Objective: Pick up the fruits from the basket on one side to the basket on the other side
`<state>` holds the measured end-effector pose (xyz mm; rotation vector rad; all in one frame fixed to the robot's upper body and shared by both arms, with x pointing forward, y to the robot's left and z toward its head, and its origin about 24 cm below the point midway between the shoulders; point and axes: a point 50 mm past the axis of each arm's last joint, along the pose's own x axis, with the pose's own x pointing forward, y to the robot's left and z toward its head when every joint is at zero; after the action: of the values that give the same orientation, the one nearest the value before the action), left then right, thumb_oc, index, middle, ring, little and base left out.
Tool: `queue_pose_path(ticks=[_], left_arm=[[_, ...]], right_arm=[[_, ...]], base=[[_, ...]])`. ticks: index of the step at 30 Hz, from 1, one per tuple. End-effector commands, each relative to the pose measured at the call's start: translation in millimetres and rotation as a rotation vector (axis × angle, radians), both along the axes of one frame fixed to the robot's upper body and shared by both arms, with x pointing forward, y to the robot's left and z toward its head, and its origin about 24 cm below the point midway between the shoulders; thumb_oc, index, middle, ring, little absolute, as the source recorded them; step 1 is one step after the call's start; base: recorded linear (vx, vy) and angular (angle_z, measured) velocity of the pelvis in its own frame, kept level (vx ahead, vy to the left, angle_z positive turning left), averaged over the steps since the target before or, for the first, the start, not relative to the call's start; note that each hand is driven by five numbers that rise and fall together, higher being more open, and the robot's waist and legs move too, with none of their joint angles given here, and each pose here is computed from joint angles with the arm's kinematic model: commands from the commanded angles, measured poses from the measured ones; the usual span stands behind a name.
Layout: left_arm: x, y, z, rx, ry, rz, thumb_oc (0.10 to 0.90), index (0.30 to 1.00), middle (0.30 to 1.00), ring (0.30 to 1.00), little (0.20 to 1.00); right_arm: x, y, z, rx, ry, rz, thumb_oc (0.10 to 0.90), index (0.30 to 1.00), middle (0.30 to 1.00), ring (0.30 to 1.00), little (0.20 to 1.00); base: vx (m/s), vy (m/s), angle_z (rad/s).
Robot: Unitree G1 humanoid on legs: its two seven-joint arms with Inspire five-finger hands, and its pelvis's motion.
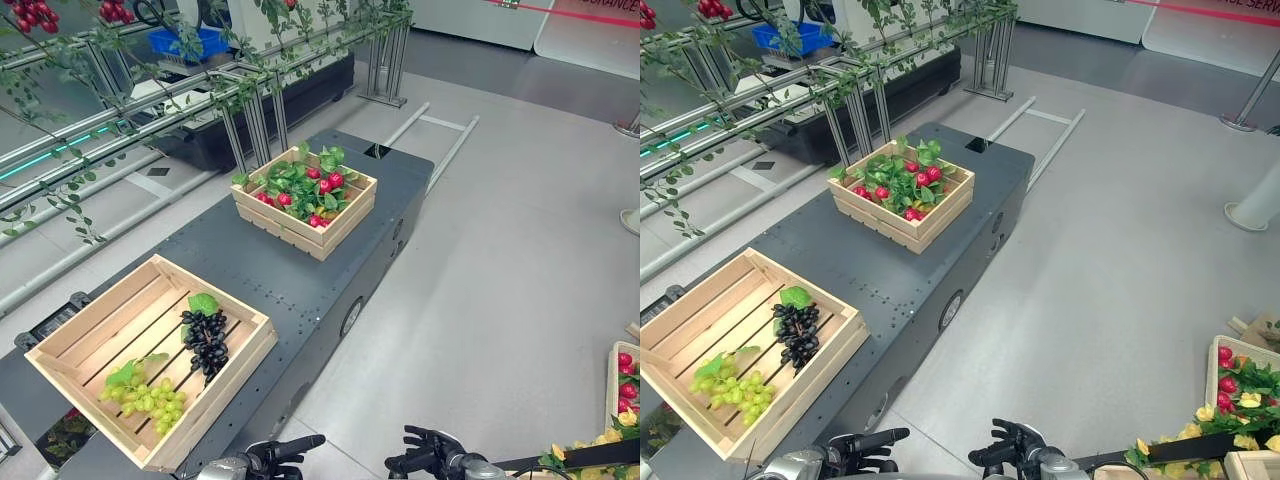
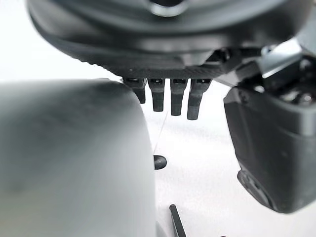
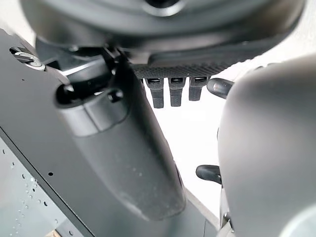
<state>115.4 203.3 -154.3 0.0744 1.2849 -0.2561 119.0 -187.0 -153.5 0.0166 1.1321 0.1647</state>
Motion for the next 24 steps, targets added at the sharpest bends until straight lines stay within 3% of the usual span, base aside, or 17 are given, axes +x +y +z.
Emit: queue_pose_path(ticks=[1, 11, 24], left_arm=[[24, -13, 4, -0.009, -0.079, -0.055, 0.8, 0.9, 0.9, 0.9, 0.9], [26, -20, 7, -0.104, -0.04, -0.119, 0.8, 0.9, 0.9, 0.9, 0.9], [22, -24, 4, -0.118, -0.006, -0.062, 0.8, 0.9, 0.9, 0.9, 0.9]], right_arm=[[29, 1, 11, -0.01, -0.099, 0.021, 0.8, 0.9, 0.9, 0.9, 0.9], [29, 3, 11, 0.003, -0.101, 0.011, 0.8, 0.9, 0.9, 0.9, 0.9], [23, 9, 7, 0.02, -0.074, 0.027, 0.8, 0.9, 0.9, 0.9, 0.9]], base=[[0.0, 0.0, 0.0], [0.0, -0.002, 0.0], [0.01, -0.047, 0.0]])
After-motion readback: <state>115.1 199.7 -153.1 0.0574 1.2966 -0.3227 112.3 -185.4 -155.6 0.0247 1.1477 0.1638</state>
